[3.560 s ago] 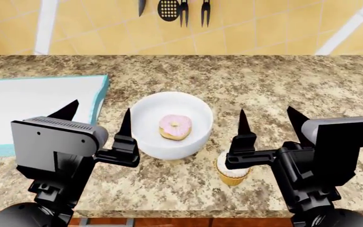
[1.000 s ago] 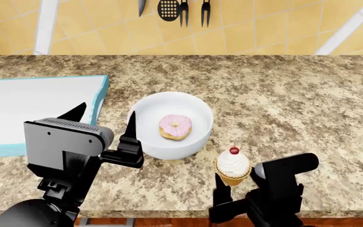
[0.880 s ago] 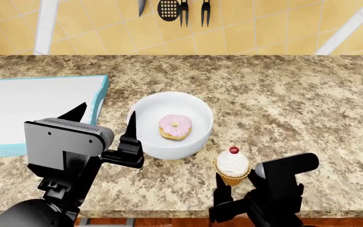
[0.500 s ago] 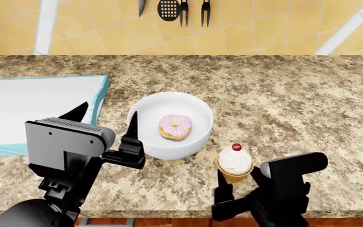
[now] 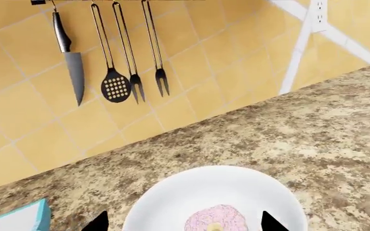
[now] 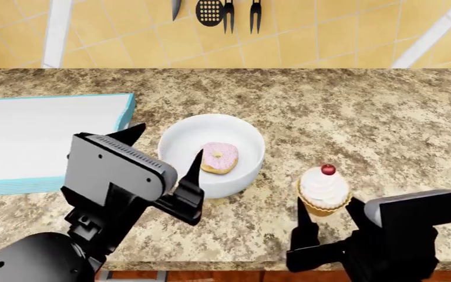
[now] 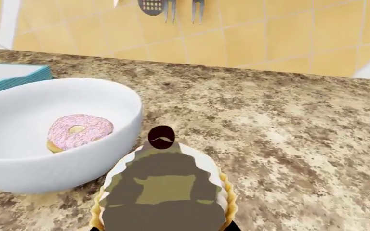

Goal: Pick up the bowl with donut and place it on the tray. Pick up the cupcake and place it on the tray.

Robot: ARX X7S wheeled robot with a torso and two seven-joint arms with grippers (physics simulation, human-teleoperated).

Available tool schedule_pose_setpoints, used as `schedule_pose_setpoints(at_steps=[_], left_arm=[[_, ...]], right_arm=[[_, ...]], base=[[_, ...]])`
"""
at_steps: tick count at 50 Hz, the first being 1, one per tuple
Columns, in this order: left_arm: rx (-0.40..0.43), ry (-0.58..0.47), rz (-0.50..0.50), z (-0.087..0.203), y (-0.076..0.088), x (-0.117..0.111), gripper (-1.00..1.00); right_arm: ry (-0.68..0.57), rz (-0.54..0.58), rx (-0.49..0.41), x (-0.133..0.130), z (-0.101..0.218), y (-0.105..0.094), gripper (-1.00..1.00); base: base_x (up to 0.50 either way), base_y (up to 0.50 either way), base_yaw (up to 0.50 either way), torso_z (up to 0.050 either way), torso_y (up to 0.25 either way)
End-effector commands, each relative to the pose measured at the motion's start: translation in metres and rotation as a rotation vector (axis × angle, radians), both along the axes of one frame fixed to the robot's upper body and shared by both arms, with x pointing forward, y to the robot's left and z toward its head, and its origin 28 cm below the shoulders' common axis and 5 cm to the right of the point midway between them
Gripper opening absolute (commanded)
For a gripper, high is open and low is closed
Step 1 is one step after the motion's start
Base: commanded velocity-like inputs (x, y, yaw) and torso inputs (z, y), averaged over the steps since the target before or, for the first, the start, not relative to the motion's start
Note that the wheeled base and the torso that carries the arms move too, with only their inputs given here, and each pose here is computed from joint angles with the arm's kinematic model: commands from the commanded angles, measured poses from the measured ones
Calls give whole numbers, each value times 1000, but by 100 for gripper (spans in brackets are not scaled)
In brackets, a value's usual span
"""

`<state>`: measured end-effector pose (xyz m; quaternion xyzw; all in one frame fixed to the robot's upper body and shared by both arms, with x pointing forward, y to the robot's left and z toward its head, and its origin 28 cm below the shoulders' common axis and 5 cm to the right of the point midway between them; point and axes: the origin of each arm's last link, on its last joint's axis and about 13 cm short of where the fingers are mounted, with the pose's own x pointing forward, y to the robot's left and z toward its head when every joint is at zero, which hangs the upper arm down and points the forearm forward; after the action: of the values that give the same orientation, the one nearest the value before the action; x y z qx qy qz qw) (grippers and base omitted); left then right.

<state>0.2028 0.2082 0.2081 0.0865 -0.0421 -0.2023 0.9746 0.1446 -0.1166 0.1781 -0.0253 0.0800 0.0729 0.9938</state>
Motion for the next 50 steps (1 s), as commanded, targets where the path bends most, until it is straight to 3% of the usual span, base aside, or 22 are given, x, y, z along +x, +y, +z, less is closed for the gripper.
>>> schedule_pose_setpoints(at_steps=[1, 23, 50], left_arm=[[133, 67, -147, 21, -5, 3, 100], [312, 350, -222, 37, -13, 21, 100], [499, 320, -260, 42, -21, 53, 100]], right_arm=[[-34, -16, -19, -3, 7, -2, -100], [-19, -22, -20, 1, 4, -3, -100], [-13, -14, -17, 5, 3, -2, -100]], base=[[0, 0, 0, 0, 0], [0, 0, 0, 0, 0], [0, 0, 0, 0, 0]])
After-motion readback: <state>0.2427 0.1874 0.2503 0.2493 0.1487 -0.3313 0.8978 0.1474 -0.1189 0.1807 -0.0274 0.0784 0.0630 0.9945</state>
